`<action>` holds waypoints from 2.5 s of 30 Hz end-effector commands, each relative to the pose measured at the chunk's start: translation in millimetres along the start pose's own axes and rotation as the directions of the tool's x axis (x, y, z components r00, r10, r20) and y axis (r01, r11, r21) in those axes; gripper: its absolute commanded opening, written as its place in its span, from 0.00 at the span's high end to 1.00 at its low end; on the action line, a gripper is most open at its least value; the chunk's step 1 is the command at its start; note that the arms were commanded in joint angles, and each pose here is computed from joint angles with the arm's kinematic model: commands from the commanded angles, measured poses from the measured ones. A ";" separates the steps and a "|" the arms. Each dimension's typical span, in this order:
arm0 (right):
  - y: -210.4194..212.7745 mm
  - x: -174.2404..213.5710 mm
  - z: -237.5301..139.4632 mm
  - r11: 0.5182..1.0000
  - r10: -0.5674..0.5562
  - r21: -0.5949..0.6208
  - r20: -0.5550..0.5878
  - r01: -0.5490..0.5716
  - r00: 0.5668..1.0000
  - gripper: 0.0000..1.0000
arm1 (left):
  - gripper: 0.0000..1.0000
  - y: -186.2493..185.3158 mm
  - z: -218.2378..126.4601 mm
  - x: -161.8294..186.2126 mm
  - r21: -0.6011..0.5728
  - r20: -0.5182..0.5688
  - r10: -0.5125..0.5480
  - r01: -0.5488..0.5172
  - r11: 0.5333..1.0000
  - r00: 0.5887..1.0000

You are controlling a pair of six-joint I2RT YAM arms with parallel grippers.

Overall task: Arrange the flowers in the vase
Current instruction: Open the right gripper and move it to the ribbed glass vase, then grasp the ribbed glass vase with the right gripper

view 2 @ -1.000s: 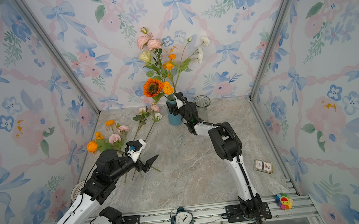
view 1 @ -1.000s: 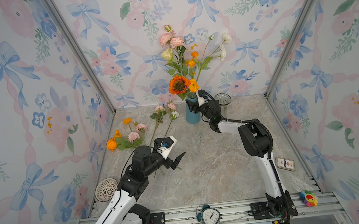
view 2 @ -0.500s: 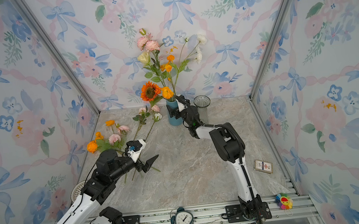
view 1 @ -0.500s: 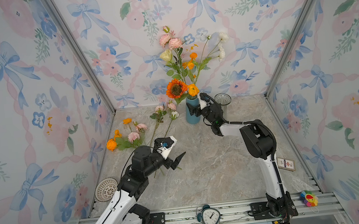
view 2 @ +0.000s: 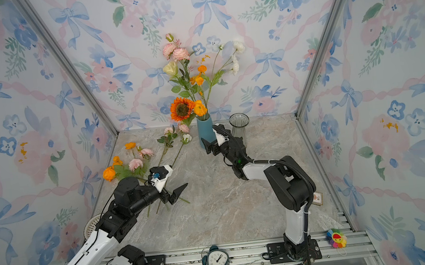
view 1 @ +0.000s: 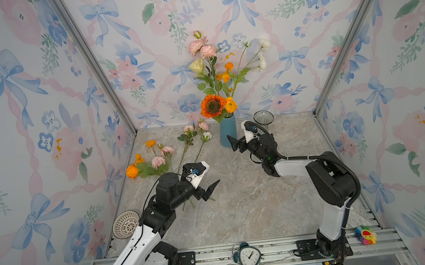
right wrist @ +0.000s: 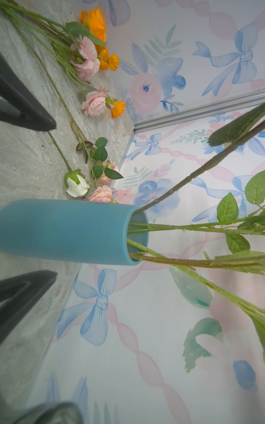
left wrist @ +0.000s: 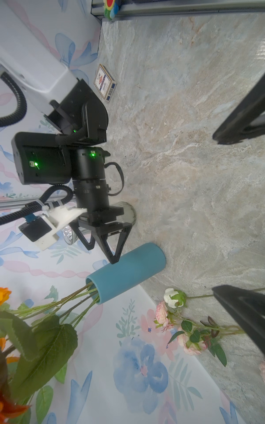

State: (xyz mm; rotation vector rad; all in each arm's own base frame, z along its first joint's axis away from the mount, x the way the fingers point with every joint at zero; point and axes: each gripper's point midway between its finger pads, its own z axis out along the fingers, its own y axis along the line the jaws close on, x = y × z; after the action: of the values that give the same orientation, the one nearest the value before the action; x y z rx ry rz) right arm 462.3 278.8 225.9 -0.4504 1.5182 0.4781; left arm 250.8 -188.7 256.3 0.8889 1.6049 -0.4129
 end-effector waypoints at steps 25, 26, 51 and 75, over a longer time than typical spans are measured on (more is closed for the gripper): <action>-111.1 2.6 -77.8 0.962 0.038 0.273 -0.144 0.002 0.989 0.03 | 0.02 -8.3 -0.2 -4.8 0.044 0.026 -0.011 0.009 0.999 1.000; -115.5 4.7 -73.9 0.959 0.038 0.284 -0.146 0.005 0.989 0.03 | 0.02 -8.5 0.1 -4.8 0.046 0.025 -0.011 0.010 0.999 1.000; -159.1 19.4 15.3 0.976 0.000 0.216 0.031 -0.007 1.000 0.03 | 0.02 -7.6 8.1 8.0 0.047 -0.014 -0.002 0.003 0.999 1.000; -107.6 -42.2 -54.1 0.993 -0.021 0.120 0.139 0.004 0.990 0.39 | 0.02 -8.9 3.5 2.6 0.046 0.007 0.003 -0.003 0.999 1.000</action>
State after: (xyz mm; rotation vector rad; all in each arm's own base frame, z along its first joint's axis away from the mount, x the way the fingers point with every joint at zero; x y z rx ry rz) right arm 503.4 153.2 187.8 -0.3190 1.6083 0.3581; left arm 250.8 -194.6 247.6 0.9120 1.6276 -0.4484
